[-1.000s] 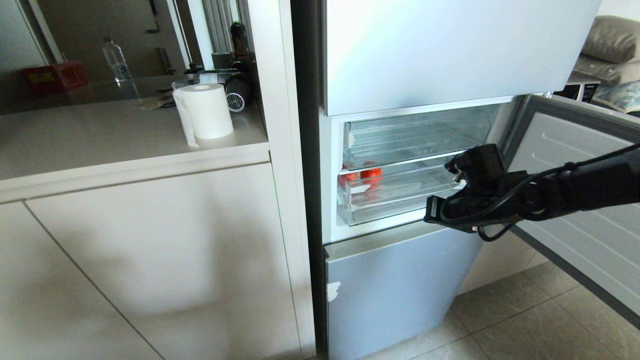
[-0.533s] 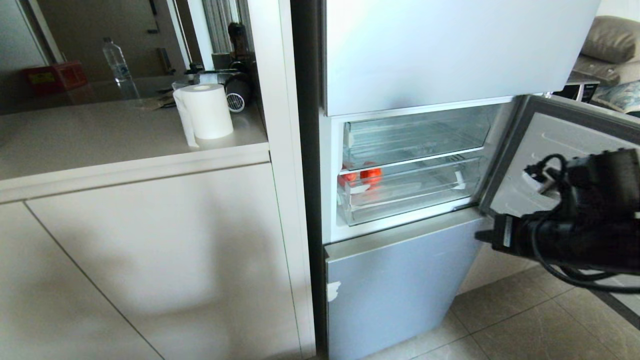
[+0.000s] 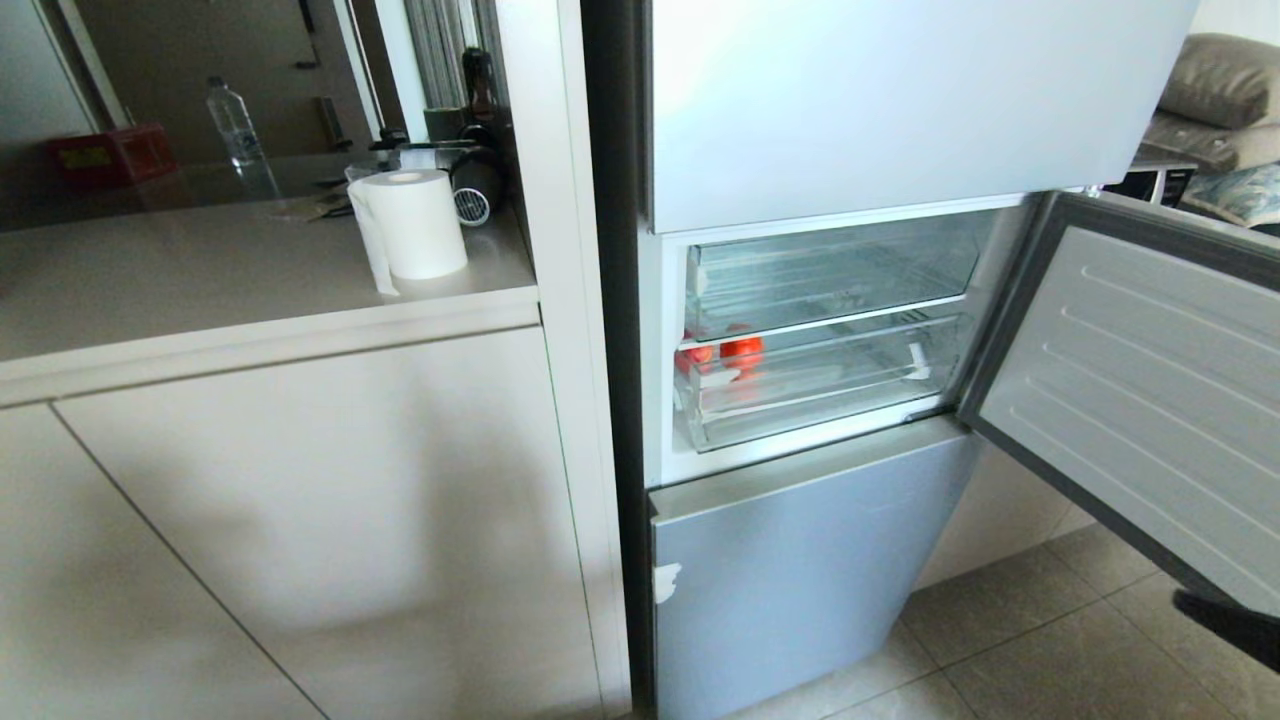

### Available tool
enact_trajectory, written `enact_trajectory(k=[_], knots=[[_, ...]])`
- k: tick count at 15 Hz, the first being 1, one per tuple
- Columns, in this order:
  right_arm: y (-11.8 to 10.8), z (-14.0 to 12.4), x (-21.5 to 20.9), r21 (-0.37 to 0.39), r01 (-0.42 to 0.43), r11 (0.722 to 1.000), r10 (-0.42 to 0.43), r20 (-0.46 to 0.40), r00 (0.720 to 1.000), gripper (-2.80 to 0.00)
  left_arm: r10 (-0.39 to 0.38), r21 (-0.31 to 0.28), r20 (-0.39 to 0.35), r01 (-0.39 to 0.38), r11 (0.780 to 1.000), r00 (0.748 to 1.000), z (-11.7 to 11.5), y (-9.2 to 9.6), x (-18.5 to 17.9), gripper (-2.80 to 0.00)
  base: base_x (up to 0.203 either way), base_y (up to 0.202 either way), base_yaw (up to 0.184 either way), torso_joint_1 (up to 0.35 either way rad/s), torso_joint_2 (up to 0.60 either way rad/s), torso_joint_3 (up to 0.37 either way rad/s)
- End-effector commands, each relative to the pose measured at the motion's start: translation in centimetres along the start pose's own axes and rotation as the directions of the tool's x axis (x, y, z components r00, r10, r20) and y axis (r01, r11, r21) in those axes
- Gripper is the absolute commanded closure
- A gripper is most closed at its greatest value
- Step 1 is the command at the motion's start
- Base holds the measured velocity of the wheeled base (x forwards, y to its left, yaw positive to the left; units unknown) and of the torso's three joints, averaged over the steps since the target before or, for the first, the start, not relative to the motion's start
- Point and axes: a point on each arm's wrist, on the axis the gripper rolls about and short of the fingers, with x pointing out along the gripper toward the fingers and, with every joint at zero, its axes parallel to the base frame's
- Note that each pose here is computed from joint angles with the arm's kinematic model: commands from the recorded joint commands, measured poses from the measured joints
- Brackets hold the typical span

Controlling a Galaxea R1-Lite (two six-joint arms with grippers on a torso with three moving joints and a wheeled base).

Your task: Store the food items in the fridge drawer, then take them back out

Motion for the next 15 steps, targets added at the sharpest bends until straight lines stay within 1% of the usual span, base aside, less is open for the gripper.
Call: enact_trajectory(k=[1,3,4,5,7,8,9,10,11,12,15], knots=[[-1.4,-2.9,-3.9,-0.084,0.040,0.996,-0.026,0.156,0.987,0.00,0.000,0.000,-0.002,0.000,1.000,1.000,0.0,0.0,0.0,0.00,0.000,0.000,0.000,0.000,0.00,0.000],[-2.8,-6.4,-4.4,-0.213,0.160,0.964,-0.123,0.177,0.976,0.00,0.000,0.000,-0.002,0.000,1.000,1.000,0.0,0.0,0.0,0.00,0.000,0.000,0.000,0.000,0.00,0.000],[-3.2,-7.6,-4.6,-0.247,0.190,0.950,-0.143,0.196,0.970,0.00,0.000,0.000,-0.002,0.000,1.000,1.000,0.0,0.0,0.0,0.00,0.000,0.000,0.000,0.000,0.00,0.000],[-3.6,-9.0,-4.8,-0.280,0.208,0.937,-0.149,0.218,0.965,0.00,0.000,0.000,-0.002,0.000,1.000,1.000,0.0,0.0,0.0,0.00,0.000,0.000,0.000,0.000,0.00,0.000],[-4.0,-11.1,-5.4,-0.315,0.210,0.926,-0.114,0.296,0.948,0.00,0.000,0.000,-0.003,0.000,1.000,1.000,0.0,0.0,0.0,0.00,0.000,0.000,0.000,0.000,0.00,0.000],[-4.1,-11.9,-5.7,-0.326,0.208,0.922,-0.086,0.350,0.933,0.00,0.000,0.000,-0.002,0.000,1.000,1.000,0.0,0.0,0.0,0.00,0.000,0.000,0.000,0.000,0.00,0.000],[-4.2,-12.4,-5.9,-0.335,0.208,0.919,-0.069,0.383,0.921,0.00,0.000,0.000,-0.002,0.000,1.000,1.000,0.0,0.0,0.0,0.00,0.000,0.000,0.000,0.000,0.00,0.000],[-4.2,-12.7,-5.9,-0.339,0.208,0.918,-0.065,0.388,0.919,0.00,0.000,0.000,-0.002,0.000,1.000,1.000,0.0,0.0,0.0,0.00,0.000,0.000,0.000,0.000,0.00,0.000],[-4.3,-12.8,-5.7,-0.316,0.209,0.925,-0.079,0.378,0.922,0.00,0.000,0.000,-0.002,0.000,1.000,1.000,0.0,0.0,0.0,0.00,0.000,0.000,0.000,0.000,0.00,0.000],[-4.3,-12.8,-5.7,-0.264,0.202,0.943,-0.090,0.382,0.920,0.00,0.000,0.000,-0.002,0.000,1.000,1.000,0.0,0.0,0.0,0.00,0.000,0.000,0.000,0.000,0.00,0.000],[-4.3,-12.8,-5.7,-0.268,0.209,0.941,-0.095,0.383,0.919,0.00,0.000,0.000,-0.002,0.000,1.000,1.000,0.0,0.0,0.0,0.00,0.000,0.000,0.000,0.000,0.00,0.000]])
